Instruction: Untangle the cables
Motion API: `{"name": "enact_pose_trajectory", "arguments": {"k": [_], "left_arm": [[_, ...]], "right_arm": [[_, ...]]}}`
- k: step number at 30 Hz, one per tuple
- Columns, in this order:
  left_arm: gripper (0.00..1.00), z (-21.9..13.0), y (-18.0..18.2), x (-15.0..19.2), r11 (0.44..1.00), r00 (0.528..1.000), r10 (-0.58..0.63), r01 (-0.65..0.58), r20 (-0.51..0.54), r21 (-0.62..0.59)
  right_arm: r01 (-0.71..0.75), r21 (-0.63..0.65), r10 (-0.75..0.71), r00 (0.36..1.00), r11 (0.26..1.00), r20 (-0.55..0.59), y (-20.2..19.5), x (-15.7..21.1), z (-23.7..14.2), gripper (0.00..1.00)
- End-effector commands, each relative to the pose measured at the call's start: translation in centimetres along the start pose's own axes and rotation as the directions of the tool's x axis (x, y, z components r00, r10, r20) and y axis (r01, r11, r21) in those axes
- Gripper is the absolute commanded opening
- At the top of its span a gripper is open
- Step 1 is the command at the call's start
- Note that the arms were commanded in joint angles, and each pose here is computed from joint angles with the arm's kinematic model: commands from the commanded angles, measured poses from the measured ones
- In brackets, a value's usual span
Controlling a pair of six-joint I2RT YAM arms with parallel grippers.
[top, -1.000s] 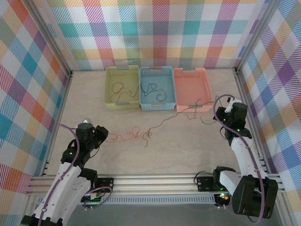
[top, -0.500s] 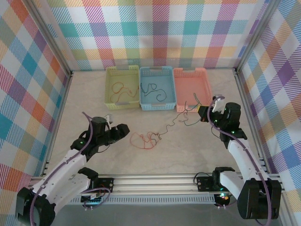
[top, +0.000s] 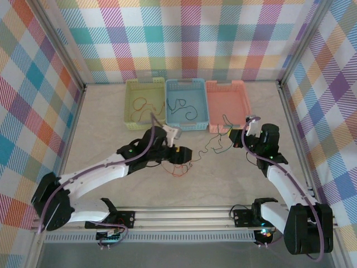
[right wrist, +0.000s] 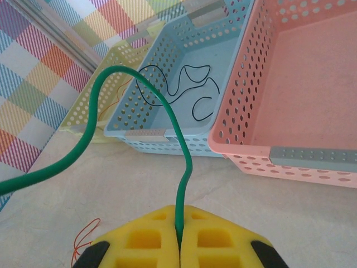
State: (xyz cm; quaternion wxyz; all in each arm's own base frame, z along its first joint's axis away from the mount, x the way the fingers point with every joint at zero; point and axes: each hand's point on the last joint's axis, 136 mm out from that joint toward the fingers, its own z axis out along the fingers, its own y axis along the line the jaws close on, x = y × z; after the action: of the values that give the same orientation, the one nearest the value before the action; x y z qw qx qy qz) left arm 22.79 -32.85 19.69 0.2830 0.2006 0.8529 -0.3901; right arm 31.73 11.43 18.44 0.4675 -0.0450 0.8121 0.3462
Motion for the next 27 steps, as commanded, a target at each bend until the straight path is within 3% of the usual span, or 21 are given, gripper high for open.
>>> {"name": "enact_pose_trajectory", "arguments": {"k": [1,6,9,17,21,25,27], "left_arm": [[0.71,1.0,-3.7,-2.9,0.974,0.977,0.204,-0.209,0.064,0.084],[0.7,3.3,-3.8,-5.0,0.953,0.953,0.298,-0.301,0.061,0.048],[0.7,4.4,-4.8,-5.1,0.935,0.941,0.337,-0.339,0.034,0.101],[0.64,6.6,-5.5,-5.0,0.926,0.937,0.35,-0.343,-0.016,0.157],[0.45,7.5,-4.4,-5.5,0.939,0.943,0.331,-0.327,-0.018,0.104],[0.11,7.9,-3.9,-5.3,0.95,0.953,0.301,-0.298,-0.027,0.091],[0.04,7.7,-2.8,-5.4,0.962,0.962,0.272,-0.271,-0.016,0.045]], "right_arm": [[0.026,-0.04,-0.025,0.999,0.999,0.02,0.9,-0.5,0.0,0.0],[0.02,-0.037,-0.02,1.0,0.999,0.01,0.7,-0.2,0.2,0.0],[0.017,-0.039,-0.017,1.0,0.999,0.002,0.7,0.0,0.2,0.0],[0.015,-0.033,-0.015,1.0,0.999,-0.003,0.6,0.2,0.2,0.0],[0.021,-0.034,-0.022,1.0,0.999,-0.001,0.7,0.2,0.1,0.0],[0.025,-0.026,-0.025,1.0,0.999,0.001,0.6,0.1,0.0,0.0],[0.027,-0.015,-0.027,1.0,1.0,0.001,0.5,0.2,0.0,0.0]]}}
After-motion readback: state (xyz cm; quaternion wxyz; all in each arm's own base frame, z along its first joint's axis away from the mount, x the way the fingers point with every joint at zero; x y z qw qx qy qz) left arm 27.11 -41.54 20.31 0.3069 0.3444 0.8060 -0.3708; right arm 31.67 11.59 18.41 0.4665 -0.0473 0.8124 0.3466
